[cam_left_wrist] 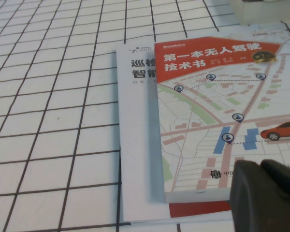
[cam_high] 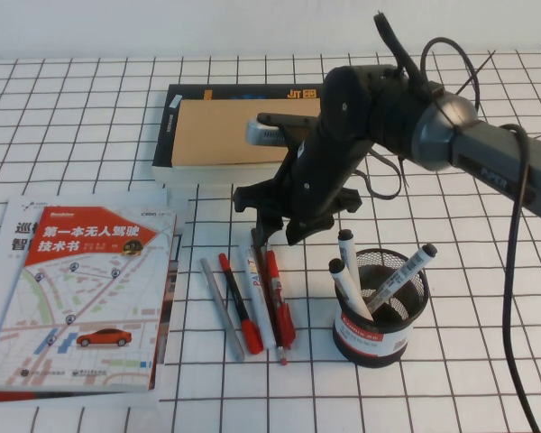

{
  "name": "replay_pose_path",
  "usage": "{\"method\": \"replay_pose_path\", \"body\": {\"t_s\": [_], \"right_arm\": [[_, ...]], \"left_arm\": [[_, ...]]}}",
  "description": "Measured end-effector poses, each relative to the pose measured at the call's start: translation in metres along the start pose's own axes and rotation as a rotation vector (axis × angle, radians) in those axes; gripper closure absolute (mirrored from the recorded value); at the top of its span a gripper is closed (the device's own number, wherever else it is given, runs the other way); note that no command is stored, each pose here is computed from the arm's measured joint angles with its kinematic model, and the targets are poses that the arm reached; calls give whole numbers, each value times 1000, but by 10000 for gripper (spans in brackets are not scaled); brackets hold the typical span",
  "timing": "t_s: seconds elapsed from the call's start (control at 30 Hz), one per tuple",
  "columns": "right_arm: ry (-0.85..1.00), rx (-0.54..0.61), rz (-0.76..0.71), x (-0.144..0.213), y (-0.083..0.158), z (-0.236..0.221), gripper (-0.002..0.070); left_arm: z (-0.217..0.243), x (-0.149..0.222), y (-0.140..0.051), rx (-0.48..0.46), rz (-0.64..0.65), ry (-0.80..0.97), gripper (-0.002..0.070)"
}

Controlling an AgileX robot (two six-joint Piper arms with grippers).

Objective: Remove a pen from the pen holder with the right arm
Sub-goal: 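Take a marker out of the pen holder and lay it on the table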

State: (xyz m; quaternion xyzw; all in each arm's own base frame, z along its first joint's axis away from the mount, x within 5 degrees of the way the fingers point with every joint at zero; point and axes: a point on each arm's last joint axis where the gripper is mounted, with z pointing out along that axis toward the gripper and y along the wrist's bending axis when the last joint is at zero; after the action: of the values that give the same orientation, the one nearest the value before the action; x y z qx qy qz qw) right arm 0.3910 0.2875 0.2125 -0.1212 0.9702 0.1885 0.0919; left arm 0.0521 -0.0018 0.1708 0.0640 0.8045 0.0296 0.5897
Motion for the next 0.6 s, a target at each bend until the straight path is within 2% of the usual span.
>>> {"method": "replay_pose_path", "body": {"t_s": [0.2, 0.3, 0.47, 0.6], "right_arm": [[-107, 10, -58, -1, 12, -50, 363], [-201, -3, -120, 6, 25, -98, 434], [-274, -16, -216, 38, 33, -154, 620], [-326, -20, -250, 77, 23, -181, 677]], "left_arm": [[0, 0, 0, 0, 0, 0, 679], [0, 0, 0, 0, 0, 0, 679], [0, 0, 0, 0, 0, 0, 679], [0, 0, 0, 0, 0, 0, 679]]}}
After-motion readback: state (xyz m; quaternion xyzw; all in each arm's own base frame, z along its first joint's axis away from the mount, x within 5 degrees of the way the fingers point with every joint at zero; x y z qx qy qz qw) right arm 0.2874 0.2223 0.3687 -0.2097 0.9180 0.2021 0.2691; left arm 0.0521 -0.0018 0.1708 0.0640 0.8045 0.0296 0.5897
